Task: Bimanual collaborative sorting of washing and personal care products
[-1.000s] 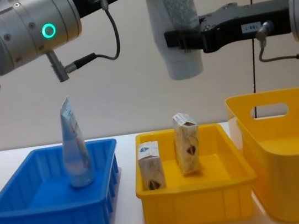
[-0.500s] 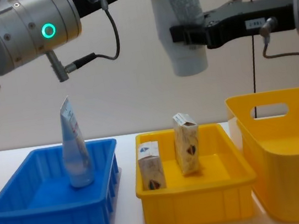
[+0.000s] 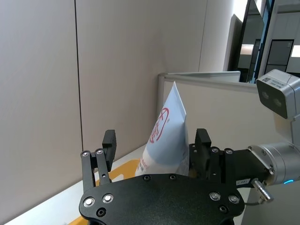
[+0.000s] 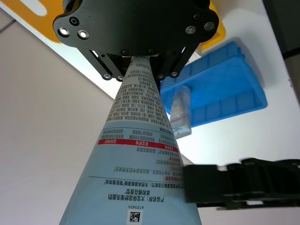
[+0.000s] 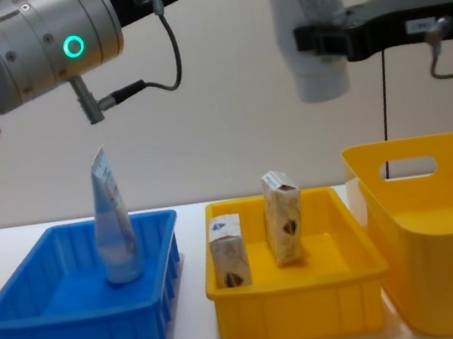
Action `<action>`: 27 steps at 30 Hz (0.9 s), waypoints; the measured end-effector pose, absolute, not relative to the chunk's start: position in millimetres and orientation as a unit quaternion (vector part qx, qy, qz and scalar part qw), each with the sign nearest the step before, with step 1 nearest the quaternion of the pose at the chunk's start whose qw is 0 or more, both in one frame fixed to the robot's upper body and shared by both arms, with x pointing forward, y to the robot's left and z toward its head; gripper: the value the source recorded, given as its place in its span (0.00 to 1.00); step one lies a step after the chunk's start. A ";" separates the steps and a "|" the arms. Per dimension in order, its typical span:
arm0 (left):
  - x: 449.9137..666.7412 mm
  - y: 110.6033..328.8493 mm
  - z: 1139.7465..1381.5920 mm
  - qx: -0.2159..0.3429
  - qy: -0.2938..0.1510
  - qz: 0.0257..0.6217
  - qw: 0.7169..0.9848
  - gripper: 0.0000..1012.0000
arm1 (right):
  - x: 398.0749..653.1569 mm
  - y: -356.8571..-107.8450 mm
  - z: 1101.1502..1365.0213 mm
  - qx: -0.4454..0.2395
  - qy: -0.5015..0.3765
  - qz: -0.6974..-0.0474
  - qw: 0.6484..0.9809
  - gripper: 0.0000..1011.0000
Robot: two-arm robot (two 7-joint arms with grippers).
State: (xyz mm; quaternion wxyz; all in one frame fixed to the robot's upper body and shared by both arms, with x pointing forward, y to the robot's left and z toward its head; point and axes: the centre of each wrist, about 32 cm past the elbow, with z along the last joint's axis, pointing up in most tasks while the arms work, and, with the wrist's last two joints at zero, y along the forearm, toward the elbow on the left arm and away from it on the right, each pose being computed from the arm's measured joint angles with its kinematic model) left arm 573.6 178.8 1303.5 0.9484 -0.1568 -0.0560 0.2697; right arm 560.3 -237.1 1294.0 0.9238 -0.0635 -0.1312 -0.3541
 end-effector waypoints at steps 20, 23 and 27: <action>573.6 178.8 1303.5 -0.157 -0.056 0.270 0.948 0.99 | 538.1 -276.5 1280.5 -0.061 -0.106 -0.466 0.876 0.16; 573.6 178.7 1303.5 -0.157 -0.056 0.270 0.948 0.99 | 535.7 -282.2 1276.1 -0.062 -0.097 -0.483 0.868 0.16; 573.6 178.7 1303.5 -0.157 -0.056 0.270 0.948 0.99 | 534.7 -289.5 1269.2 -0.066 -0.083 -0.501 0.859 0.16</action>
